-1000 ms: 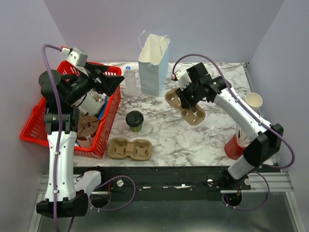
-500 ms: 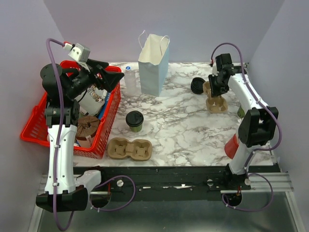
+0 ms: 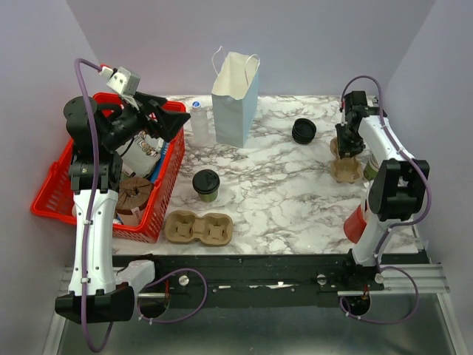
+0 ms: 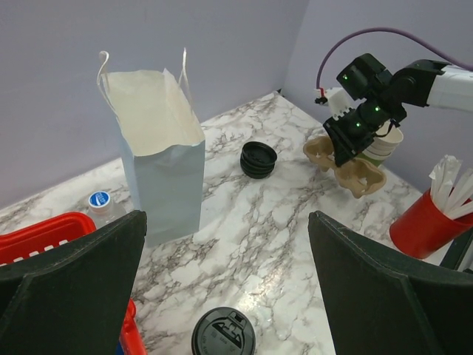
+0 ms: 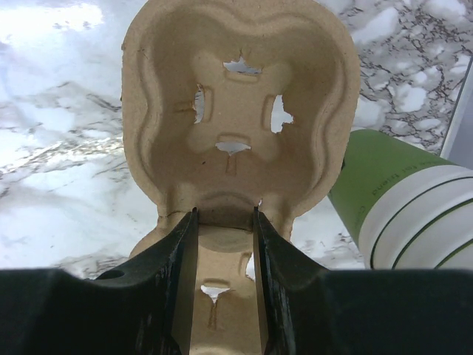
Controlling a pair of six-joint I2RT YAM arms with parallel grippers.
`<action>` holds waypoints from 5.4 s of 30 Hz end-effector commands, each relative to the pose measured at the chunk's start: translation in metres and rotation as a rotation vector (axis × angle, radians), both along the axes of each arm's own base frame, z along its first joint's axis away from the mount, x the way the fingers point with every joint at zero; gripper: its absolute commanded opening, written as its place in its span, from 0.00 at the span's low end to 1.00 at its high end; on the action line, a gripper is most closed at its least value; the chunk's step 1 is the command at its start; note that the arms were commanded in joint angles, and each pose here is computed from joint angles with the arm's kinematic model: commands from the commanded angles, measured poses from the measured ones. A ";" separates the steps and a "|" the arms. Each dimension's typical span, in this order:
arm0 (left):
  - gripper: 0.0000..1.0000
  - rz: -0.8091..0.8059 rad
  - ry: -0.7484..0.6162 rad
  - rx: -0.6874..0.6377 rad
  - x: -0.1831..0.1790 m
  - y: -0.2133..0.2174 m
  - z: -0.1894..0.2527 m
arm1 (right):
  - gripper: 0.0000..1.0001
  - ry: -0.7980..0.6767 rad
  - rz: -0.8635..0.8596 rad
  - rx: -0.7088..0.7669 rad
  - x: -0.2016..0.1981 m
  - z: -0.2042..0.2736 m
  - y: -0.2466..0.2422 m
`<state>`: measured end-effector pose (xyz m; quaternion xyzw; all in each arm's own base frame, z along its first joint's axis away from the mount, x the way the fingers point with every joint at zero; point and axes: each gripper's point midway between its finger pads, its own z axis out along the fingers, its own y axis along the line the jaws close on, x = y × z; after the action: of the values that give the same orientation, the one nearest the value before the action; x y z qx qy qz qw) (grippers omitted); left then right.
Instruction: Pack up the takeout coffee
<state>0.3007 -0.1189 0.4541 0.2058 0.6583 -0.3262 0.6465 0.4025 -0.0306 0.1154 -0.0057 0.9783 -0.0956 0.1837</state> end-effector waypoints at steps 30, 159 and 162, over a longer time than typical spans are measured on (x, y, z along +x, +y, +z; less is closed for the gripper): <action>0.98 0.052 -0.006 0.037 0.041 -0.009 0.012 | 0.84 -0.095 0.263 0.221 -0.031 0.056 0.057; 0.00 0.184 0.195 0.370 0.272 -0.112 -0.150 | 0.59 -0.036 0.407 -0.049 -0.060 0.031 -0.006; 0.00 0.166 0.199 0.356 0.265 -0.114 -0.144 | 0.57 -0.059 0.372 -0.055 -0.042 0.032 -0.008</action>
<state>0.5786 -0.2360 0.3001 0.2257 0.7808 -0.1454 0.5642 0.3350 -0.0332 0.1389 -0.2207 0.9516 -0.0663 0.2033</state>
